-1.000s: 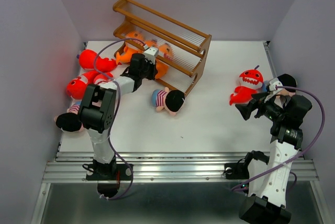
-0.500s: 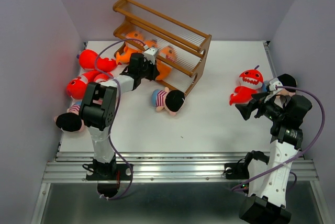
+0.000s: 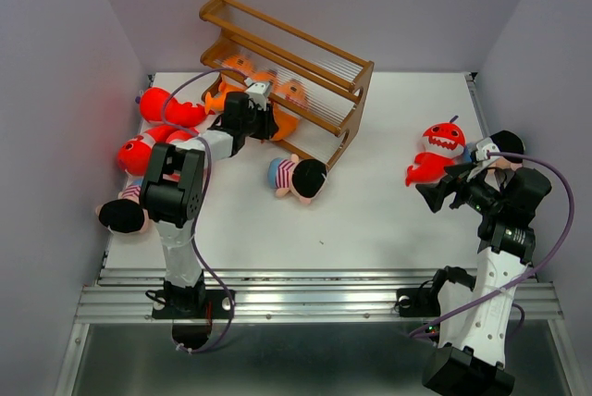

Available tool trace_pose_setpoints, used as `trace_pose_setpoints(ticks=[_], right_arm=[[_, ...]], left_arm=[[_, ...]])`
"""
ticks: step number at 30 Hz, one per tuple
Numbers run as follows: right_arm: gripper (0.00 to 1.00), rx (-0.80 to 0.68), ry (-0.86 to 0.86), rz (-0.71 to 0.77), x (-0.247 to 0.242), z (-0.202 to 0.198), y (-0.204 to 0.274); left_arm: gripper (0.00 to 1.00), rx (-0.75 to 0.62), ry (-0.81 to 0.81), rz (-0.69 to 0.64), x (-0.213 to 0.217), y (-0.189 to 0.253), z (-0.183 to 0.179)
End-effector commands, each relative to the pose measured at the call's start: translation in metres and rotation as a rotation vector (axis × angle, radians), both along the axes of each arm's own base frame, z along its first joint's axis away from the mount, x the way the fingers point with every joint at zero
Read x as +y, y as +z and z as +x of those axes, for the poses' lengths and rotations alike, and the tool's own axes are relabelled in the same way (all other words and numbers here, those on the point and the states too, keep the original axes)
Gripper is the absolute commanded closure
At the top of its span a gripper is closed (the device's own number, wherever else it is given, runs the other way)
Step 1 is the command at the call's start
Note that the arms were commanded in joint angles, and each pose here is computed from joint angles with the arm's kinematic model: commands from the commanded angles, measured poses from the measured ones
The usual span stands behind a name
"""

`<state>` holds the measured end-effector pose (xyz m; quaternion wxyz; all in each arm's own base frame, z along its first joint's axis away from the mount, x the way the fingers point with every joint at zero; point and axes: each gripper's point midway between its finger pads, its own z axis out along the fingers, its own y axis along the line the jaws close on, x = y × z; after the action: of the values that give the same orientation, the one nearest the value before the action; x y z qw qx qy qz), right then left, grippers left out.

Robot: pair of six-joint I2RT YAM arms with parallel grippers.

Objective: Place and organize the stuffed toys onto the shelf
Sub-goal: Place the stuffed toy onto shelf

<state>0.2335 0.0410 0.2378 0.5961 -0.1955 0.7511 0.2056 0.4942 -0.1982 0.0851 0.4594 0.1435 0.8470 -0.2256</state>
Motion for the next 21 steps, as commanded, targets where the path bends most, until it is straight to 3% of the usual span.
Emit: trace_pose_setpoints(ticks=[1,5,7,12,16,21], right_arm=[[0.00,-0.062,0.010,-0.032,-0.001,0.003,0.014],[0.00,-0.064,0.010,-0.034,-0.001,0.003,0.014],[0.00,-0.062,0.008,-0.034,-0.001,0.003,0.014],[0.00,-0.066,0.008,-0.036,-0.001,0.003,0.015],[0.00,-0.068,0.008,-0.037,-0.001,0.002,0.015],[0.00,-0.069,0.006,-0.038,-0.001,0.002,0.015]], left_arm=[[0.58,-0.110,0.037,-0.024,0.005,0.045,0.015],[0.44,-0.117,0.060,-0.019,0.011,0.049,0.014],[0.29,-0.126,0.068,-0.022,0.013,0.053,0.012],[0.28,-0.146,0.088,-0.019,0.020,0.062,0.005],[0.16,-0.155,0.151,-0.005,0.034,0.067,0.001],[0.16,-0.172,0.179,0.002,0.044,0.076,-0.006]])
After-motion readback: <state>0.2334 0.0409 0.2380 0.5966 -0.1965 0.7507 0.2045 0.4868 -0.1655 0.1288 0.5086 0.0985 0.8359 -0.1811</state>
